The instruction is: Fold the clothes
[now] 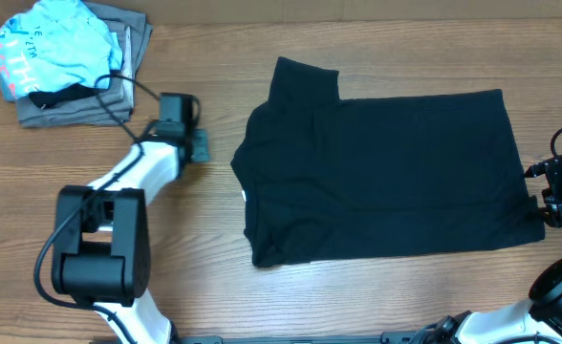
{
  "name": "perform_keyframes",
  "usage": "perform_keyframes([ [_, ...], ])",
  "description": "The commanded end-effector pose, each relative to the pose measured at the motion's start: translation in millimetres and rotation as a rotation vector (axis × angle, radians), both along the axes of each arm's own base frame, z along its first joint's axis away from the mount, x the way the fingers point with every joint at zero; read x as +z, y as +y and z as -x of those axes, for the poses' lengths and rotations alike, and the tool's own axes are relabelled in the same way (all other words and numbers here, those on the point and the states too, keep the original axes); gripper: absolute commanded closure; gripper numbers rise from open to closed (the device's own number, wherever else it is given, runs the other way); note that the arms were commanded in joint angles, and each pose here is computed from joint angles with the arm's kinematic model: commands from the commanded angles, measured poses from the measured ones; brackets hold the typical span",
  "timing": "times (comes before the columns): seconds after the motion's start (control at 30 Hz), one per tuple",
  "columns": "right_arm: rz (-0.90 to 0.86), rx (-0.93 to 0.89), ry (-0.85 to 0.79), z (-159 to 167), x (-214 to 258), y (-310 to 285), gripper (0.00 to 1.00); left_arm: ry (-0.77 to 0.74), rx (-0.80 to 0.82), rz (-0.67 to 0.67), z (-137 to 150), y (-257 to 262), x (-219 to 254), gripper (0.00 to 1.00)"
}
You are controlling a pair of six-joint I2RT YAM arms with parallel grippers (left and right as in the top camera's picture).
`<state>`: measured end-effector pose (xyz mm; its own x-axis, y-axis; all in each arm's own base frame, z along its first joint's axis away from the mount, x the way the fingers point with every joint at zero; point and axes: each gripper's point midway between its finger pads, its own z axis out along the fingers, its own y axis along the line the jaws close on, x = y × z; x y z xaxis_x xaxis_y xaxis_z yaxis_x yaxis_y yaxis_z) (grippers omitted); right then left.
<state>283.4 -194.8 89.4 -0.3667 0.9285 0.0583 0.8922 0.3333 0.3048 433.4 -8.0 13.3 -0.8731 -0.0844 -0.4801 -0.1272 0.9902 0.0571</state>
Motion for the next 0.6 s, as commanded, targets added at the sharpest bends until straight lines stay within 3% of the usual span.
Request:
perform_keyframes([
  [0.0, 0.004, 0.006, -0.011, -1.4, 2.3, -0.1, 0.25, -0.010, -0.017, 0.000, -15.7, 0.4, 23.8, 0.82],
  [0.1, 0.007, 0.006, -0.014, -2.2, 2.4, -0.8, 0.25, -0.005, -0.034, 0.012, -22.9, -12.5, 52.9, 0.96],
  [0.3, 0.011, 0.007, -0.017, -2.8, 2.5, -1.6, 0.25, 0.000, -0.114, 0.161, -27.3, -70.4, 112.3, 0.96],
  [0.57, 0.018, 0.006, -0.019, -3.4, 2.4, -3.2, 0.24, 0.158, -0.194, 0.320, 8.8, -131.9, 83.7, 0.96],
])
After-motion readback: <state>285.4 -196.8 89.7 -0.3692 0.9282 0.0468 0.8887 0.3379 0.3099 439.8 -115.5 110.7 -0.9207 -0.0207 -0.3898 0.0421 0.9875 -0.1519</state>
